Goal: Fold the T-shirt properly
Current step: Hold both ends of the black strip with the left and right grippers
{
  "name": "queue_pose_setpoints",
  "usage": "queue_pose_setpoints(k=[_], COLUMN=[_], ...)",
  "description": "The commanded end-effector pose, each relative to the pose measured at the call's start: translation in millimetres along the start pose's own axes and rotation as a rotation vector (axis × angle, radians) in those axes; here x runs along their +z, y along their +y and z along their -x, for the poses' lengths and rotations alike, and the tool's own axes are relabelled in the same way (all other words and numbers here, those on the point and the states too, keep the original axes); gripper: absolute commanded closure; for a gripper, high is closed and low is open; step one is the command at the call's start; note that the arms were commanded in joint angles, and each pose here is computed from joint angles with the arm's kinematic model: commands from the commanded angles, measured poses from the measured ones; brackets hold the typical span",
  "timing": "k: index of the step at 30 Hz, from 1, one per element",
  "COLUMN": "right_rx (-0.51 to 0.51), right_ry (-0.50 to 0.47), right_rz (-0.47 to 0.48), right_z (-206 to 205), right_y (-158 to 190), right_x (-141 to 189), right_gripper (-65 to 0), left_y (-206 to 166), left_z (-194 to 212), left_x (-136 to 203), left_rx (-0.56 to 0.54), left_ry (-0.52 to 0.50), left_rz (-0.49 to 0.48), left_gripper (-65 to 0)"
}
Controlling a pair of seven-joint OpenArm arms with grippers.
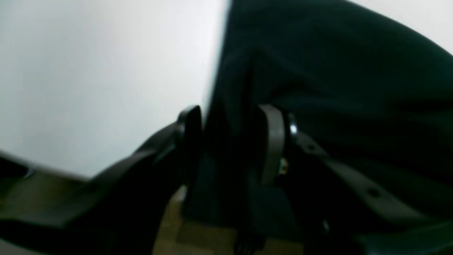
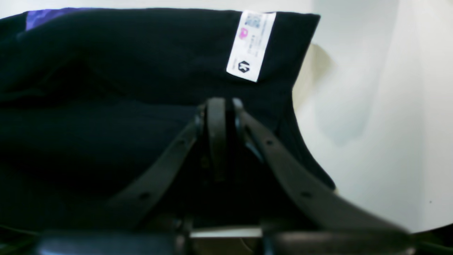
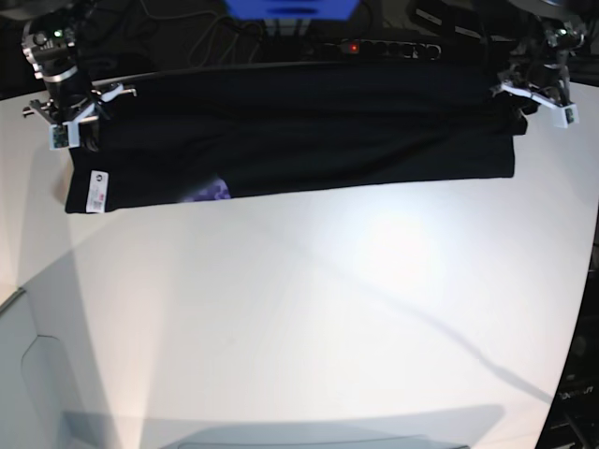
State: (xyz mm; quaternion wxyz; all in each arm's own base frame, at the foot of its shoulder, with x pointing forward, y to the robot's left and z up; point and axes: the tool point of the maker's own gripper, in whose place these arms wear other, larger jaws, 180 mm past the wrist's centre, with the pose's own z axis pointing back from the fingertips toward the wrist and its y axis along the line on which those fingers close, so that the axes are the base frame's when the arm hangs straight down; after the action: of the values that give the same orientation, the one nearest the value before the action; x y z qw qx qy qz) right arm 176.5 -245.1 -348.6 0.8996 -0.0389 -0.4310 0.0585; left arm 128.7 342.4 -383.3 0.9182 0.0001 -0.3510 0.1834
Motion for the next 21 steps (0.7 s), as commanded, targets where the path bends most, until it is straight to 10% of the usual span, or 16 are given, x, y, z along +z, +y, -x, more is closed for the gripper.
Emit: queue_pose_setpoints(k=[1,9,21], right_rx=[0.011,0.011,0.008], right_ry=[-0.043,-0.05,-0.061], right_rz=[0.002,0.0,0.016], right_z=[-11,-14,-17], right_y=[-3,-2,-7], right_x=[3,2,2], right_gripper=[0.0,-16.5,-17.3], left_y=[3,1,-2], left_z=[-11,-11,-7], left_x=[3,-8,-20], left_rx=[-0.006,0.014,0.056], left_ry=[-0.037,-0.032,-0.023], left_rz=[-0.001,0.018,0.034], left_gripper=[-24.4,-44.8,-45.9])
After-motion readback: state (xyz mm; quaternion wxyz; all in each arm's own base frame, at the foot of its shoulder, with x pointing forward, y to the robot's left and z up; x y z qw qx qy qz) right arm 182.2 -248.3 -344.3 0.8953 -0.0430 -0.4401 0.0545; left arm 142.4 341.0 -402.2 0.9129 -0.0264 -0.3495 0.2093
